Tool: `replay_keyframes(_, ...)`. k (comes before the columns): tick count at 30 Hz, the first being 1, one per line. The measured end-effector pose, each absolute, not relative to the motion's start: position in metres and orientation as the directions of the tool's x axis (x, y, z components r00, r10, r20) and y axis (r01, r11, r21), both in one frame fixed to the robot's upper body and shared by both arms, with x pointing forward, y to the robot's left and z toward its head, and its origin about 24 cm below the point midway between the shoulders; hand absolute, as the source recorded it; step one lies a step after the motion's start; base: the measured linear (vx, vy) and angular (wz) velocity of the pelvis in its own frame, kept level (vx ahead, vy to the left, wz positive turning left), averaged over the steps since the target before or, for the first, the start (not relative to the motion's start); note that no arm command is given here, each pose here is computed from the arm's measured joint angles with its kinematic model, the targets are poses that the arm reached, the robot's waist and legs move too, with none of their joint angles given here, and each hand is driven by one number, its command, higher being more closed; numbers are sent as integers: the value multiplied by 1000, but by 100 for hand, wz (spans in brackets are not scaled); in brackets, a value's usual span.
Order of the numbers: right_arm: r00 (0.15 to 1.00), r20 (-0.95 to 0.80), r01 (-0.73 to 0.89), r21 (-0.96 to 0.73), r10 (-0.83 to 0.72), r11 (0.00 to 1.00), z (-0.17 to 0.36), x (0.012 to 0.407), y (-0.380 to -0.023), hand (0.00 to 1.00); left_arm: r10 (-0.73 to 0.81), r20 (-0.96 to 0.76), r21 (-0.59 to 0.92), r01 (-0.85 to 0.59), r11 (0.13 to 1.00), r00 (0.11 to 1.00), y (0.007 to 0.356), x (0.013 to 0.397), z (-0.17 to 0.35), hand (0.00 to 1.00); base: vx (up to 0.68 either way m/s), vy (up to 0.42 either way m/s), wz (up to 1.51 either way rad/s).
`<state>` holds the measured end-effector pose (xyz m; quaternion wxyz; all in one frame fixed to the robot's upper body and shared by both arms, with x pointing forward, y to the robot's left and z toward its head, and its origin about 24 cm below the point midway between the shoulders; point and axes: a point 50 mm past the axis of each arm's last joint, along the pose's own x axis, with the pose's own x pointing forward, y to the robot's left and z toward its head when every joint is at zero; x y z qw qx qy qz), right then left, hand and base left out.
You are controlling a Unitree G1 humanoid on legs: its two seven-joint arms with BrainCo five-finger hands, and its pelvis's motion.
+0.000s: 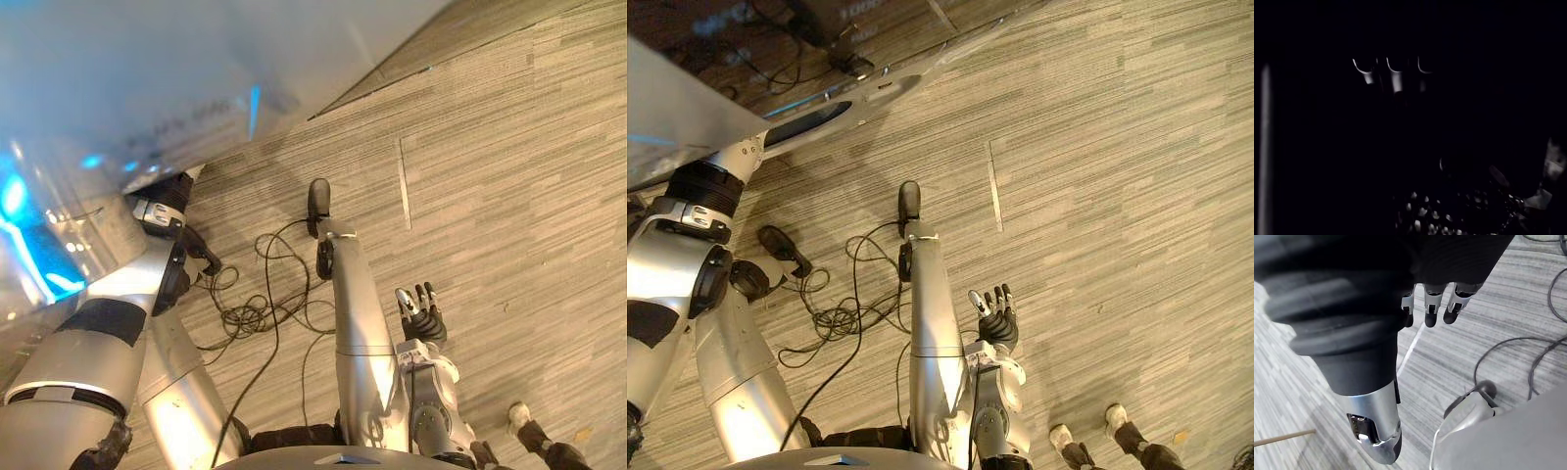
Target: Pick up the laundry basket with both hands and put the clothes into the washing machine.
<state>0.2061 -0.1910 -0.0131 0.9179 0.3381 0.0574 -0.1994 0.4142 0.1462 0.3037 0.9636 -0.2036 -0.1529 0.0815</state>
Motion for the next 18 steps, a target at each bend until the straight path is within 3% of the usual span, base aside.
replay_keyframes(6, 914, -256, 406, 593, -315, 695, -15, 206, -188, 0, 240, 285, -365, -127, 922, 928, 157, 414, 294, 0, 6, 14, 2)
replay_keyframes(8, 915, -261, 403, 594, -308, 696, -15, 207, -187, 0, 250, 206, -443, -138, 886, 946, 161, 416, 267, 0, -36, -1, 18)
replay_keyframes(9, 914, -273, 404, 594, -299, 695, -17, 209, -185, 0, 261, 126, -529, -158, 834, 957, 168, 416, 242, 0, -30, -29, 27)
replay_keyframes(11, 912, -291, 408, 592, -289, 695, -20, 212, -182, 0, 280, -5, -564, -234, 792, 960, 175, 409, 186, 0, -4, -34, 30)
replay_keyframes(15, 913, -302, 405, 594, -274, 695, -22, 217, -178, 0, 343, -289, -447, -443, 777, 894, 187, 371, 67, 0, 80, -32, 18)
replay_keyframes(18, 886, -375, 453, 564, -274, 691, -38, 212, -179, 0, 363, -540, -206, -538, 818, 759, 184, 302, -35, 0, 188, -55, 31)
